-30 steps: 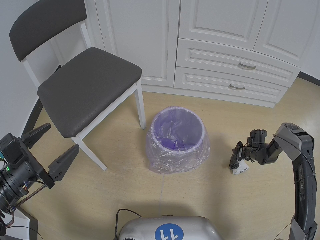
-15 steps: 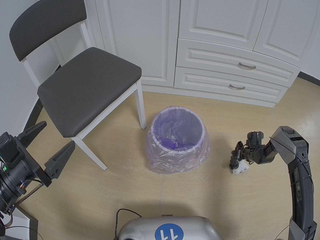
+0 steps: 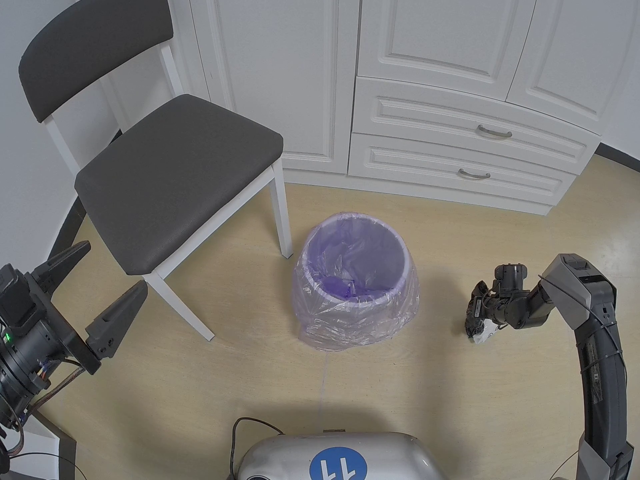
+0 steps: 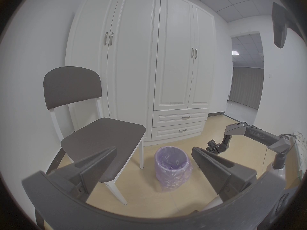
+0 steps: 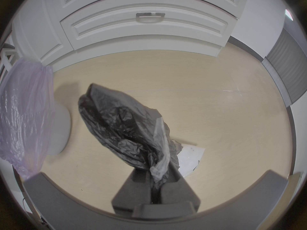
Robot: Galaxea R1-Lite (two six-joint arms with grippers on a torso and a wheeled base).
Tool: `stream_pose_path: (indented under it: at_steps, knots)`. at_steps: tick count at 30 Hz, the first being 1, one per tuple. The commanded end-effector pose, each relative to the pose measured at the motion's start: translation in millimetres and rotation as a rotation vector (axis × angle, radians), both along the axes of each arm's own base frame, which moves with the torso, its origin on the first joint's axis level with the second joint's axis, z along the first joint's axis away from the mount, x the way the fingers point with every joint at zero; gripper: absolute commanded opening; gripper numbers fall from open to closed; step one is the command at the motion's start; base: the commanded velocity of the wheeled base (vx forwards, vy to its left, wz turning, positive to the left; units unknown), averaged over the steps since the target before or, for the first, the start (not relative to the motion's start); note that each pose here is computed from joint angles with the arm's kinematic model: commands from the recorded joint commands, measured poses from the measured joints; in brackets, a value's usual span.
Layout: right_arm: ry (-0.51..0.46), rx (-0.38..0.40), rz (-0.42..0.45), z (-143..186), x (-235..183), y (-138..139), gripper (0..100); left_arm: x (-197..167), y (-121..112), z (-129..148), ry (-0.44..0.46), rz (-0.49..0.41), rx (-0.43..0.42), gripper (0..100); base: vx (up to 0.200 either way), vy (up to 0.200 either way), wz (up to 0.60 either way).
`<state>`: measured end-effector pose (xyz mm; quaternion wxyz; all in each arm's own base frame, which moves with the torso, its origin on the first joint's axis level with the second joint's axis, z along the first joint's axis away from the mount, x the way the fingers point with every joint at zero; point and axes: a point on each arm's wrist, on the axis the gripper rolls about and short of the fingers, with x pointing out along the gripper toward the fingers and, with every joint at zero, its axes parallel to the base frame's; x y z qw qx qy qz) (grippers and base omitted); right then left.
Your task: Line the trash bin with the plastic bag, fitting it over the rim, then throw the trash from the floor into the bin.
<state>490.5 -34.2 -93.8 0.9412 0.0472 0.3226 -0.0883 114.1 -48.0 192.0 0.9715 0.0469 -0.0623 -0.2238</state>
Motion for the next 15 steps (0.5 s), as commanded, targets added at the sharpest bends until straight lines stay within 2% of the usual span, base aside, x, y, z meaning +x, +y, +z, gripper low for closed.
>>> stream_pose_path:
  at_steps: [1, 7, 9, 15]
  knots:
    - [0.005, -0.017, 0.003, 1, -2, 1, 0, 0, 0, 0, 0.002, -0.002, 0.000, 100, 0.000, 0.000, 0.00]
    - [-0.020, -0.060, 0.030, 18, -5, 6, 0, 0, 0, -1, 0.003, -0.003, 0.002, 100, 0.000, 0.000, 0.00]
    - [-0.065, -0.082, 0.038, 34, -9, 8, 0, 0, 0, 0, -0.001, -0.002, -0.001, 100, 0.000, 0.000, 0.00]
    - [-0.115, -0.263, 0.054, 79, -31, 13, 0, -3, 1, 3, -0.022, 0.000, -0.008, 100, 0.000, 0.000, 0.00]
